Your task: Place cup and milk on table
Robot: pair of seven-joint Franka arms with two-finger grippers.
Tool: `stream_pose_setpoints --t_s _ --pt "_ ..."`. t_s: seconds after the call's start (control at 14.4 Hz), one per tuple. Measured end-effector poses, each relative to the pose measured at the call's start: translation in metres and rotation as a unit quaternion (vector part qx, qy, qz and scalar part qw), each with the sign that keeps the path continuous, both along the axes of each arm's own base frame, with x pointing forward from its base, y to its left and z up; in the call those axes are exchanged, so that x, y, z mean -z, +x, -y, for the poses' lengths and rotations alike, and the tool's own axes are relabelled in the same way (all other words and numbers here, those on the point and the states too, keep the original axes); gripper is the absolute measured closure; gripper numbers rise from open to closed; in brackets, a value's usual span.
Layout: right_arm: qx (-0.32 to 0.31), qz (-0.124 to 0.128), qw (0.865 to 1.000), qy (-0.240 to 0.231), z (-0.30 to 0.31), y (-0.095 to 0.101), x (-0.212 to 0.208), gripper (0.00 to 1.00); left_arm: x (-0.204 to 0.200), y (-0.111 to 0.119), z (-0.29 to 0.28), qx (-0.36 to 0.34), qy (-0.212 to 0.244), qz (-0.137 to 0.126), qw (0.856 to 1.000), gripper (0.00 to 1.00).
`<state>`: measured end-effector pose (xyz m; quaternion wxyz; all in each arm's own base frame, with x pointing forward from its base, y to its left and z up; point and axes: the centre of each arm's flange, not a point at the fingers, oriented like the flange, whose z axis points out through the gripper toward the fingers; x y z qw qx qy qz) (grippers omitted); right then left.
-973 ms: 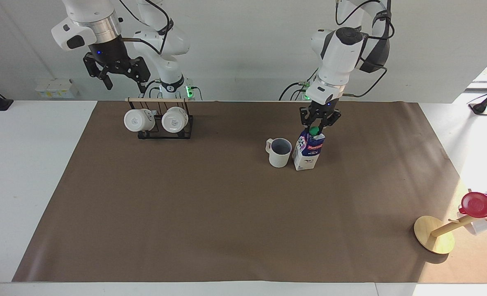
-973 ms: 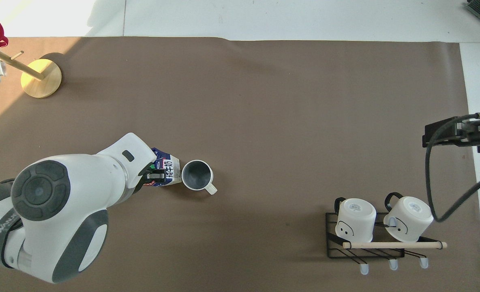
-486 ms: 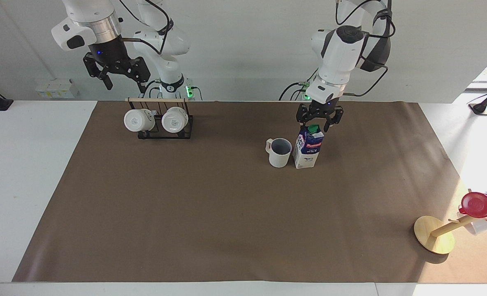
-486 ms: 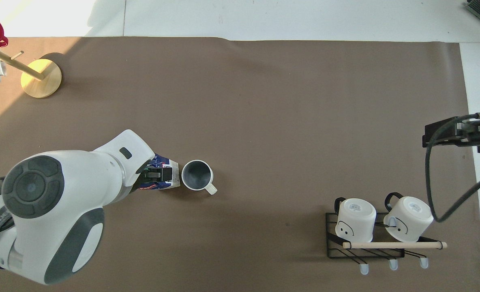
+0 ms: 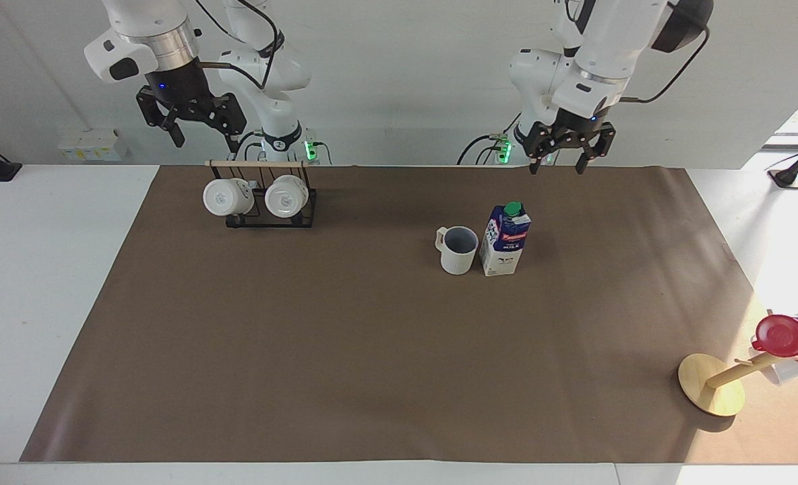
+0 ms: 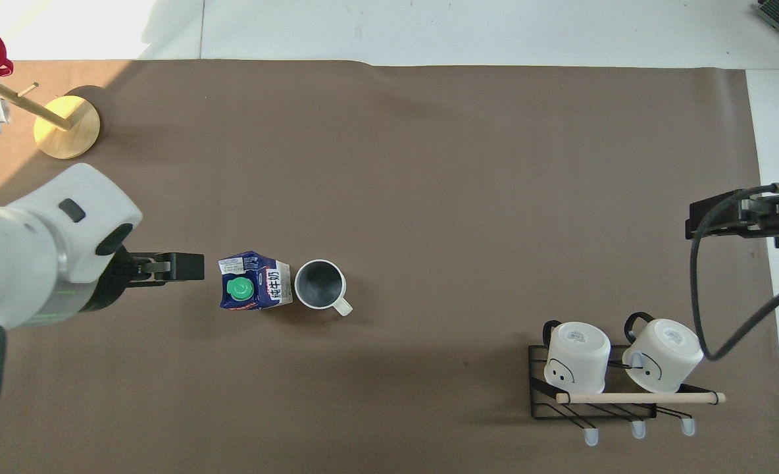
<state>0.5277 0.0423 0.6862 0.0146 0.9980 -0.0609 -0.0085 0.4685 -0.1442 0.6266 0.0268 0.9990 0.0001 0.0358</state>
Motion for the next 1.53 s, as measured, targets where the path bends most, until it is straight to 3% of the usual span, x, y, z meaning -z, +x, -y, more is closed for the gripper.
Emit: stream_pose_setpoints --t_s 0.21,0.56,1.04,1.53 --pt "0.0 0.0 1.0 0.0 0.0 0.0 0.0 0.0 -0.034 0.004 -0.056 -0.011 0.004 -0.004 1.0 0.0" --pt "0.006 0.0 1.0 0.0 0.007 0.0 0.0 0.0 -0.056 0.007 -0.114 -0.032 0.006 0.004 0.999 0.0" --pt "0.007 0.0 1.0 0.0 0.007 0.001 0.0 0.0 -0.064 0.021 -0.119 -0.036 0.012 -0.022 0.999 0.0" --pt "0.007 0.0 1.0 0.0 0.007 0.001 0.0 0.0 -0.069 0.024 -0.147 -0.029 0.015 -0.024 0.999 0.0"
